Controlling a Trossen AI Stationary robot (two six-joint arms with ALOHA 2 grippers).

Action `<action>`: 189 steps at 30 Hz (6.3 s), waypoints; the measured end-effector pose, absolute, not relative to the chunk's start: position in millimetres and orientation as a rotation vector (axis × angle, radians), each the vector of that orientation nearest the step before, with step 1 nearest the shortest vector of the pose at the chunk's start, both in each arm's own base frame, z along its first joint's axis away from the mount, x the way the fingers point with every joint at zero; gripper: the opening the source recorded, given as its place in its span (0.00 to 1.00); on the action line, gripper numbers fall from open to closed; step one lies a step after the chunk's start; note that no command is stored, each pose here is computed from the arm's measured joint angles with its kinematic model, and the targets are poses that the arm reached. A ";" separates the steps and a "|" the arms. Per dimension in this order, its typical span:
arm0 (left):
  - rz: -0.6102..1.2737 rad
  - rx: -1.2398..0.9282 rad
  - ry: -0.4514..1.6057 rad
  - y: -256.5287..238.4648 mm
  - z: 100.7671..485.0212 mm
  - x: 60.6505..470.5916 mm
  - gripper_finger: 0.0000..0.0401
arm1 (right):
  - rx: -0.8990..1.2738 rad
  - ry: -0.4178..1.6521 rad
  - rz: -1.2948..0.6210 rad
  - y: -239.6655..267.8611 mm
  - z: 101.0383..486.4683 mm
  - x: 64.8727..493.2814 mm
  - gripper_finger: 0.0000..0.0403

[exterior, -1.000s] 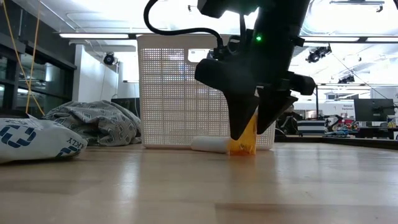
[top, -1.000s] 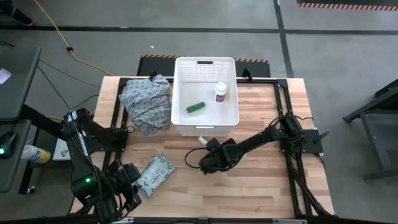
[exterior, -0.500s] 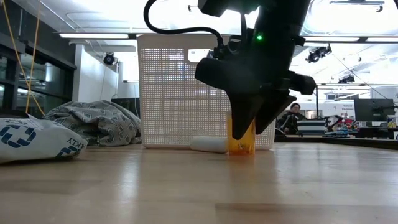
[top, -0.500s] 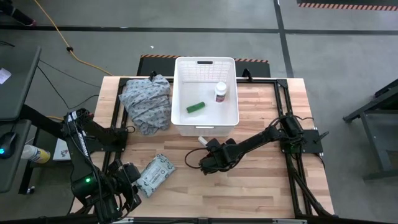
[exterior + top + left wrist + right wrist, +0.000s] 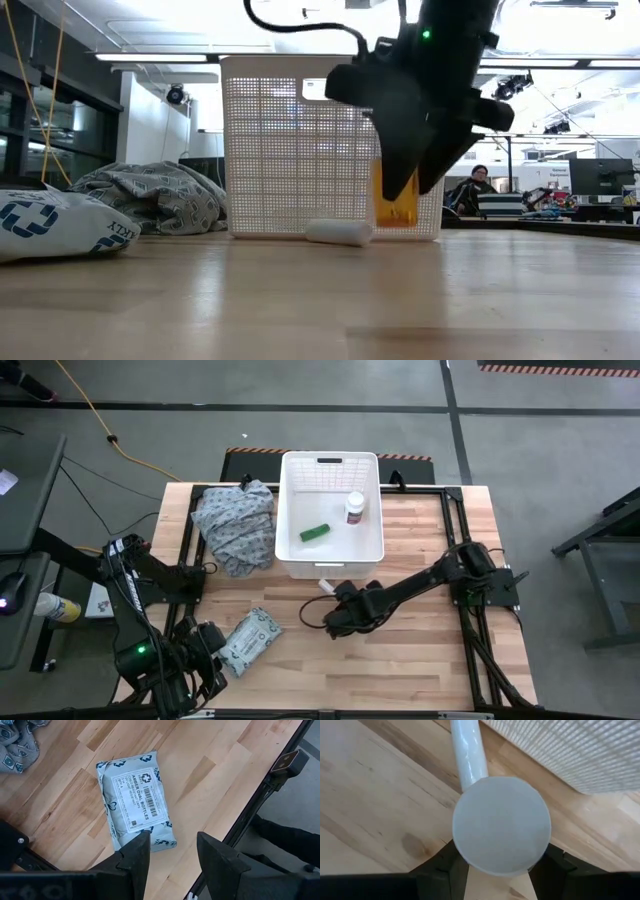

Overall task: Pick & place medical supplies in basket/bin
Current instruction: Put the orange pill bottle into the white bin, then put the white roll gauze into the white bin

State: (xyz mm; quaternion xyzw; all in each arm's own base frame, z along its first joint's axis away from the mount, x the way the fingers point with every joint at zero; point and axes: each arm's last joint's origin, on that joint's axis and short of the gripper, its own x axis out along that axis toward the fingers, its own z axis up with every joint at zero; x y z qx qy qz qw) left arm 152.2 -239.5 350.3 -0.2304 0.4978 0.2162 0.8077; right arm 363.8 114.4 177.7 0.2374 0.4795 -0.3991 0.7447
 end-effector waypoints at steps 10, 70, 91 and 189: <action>0.467 -0.485 1.056 -238.8 350.4 152.2 0.49 | 0.548 0.997 -0.772 125.6 212.9 351.3 0.41; 0.648 -0.612 0.777 -218.7 353.7 178.3 0.49 | 0.246 0.155 -0.486 -86.5 436.5 311.6 0.40; 0.702 -0.663 0.776 -204.8 353.6 198.3 0.49 | 0.263 0.536 -0.508 -150.5 326.4 376.0 0.40; 0.646 -0.605 0.844 -198.4 352.8 212.8 0.49 | 0.043 0.732 -0.314 -121.0 419.0 395.5 0.66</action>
